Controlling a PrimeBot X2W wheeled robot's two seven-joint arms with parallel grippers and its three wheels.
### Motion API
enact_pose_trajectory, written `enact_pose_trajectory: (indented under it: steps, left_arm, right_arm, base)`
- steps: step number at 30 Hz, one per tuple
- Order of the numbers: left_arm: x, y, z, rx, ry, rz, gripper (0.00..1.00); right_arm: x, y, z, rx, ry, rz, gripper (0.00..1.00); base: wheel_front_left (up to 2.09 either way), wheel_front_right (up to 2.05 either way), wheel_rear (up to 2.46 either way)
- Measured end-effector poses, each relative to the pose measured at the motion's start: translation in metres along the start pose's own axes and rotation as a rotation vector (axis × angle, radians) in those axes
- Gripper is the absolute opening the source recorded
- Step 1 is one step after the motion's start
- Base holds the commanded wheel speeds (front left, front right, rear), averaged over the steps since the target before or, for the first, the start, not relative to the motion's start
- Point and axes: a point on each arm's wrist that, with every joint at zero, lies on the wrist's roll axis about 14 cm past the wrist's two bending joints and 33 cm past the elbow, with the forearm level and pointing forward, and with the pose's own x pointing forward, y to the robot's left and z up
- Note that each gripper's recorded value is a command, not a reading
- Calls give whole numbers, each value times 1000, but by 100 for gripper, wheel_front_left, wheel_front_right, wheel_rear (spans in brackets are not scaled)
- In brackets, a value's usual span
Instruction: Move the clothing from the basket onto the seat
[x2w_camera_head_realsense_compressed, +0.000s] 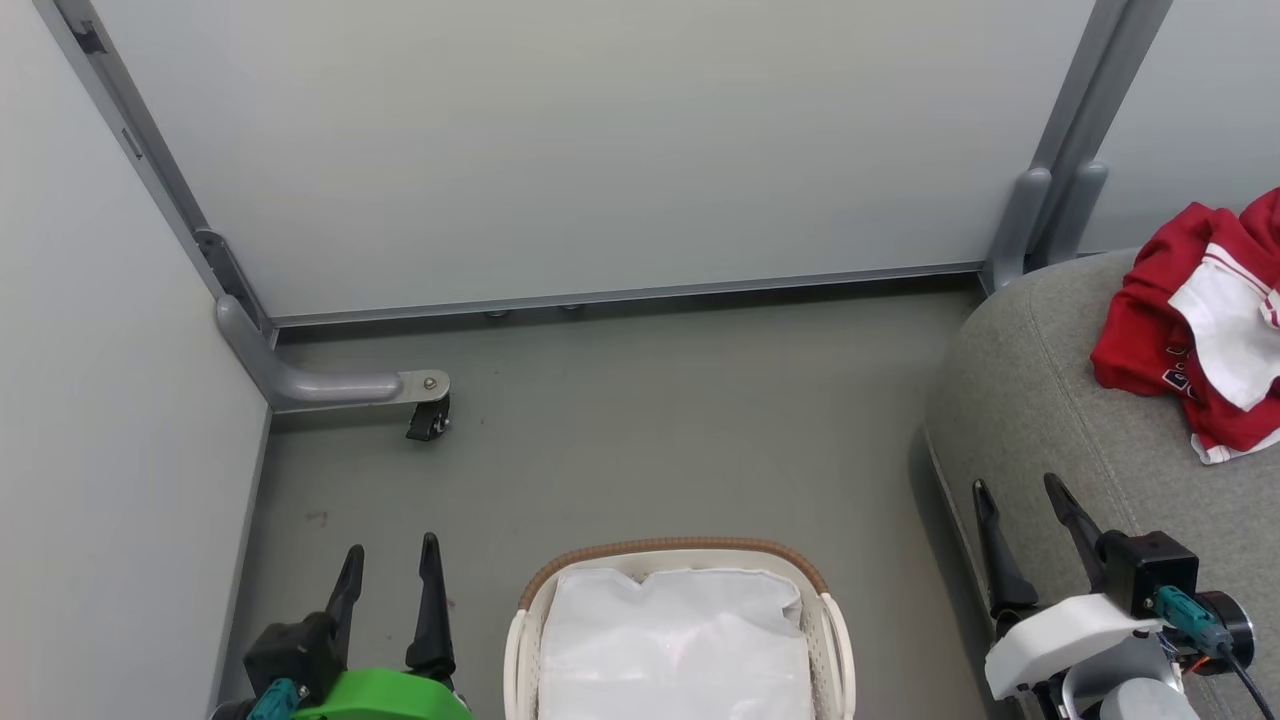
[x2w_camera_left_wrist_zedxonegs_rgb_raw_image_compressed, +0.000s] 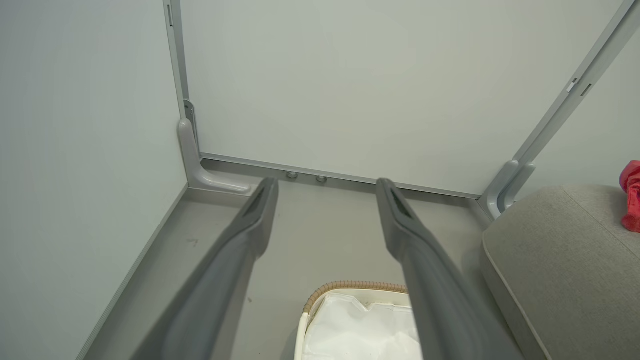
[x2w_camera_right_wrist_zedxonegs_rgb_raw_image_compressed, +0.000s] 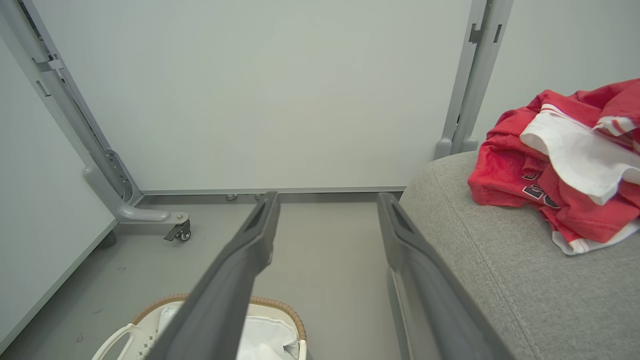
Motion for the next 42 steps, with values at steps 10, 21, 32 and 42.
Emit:
enact_pose_trajectory:
  steps: [10,21,32,42]
  left_arm:
    - [-2,-2,-4,-12,13,-8,100]
    - [-3,-2,-7,-15,23,-10,0]
    - [-6,10,-20,-149,81,45,0]
    - [-2,19,-17,-304,87,84,0]
  right_arm:
    - [0,-2,-1,3,2,-7,100]
    - [-1,-1,-8,13,23,-7,0]
    - [-8,-10,-25,175,89,-70,0]
    - [-9,-16,-22,349,79,-113,0]
  base:
    - [0,0,0]
    - [0,0,0]
    - [0,0,0]
    - [0,0,0]
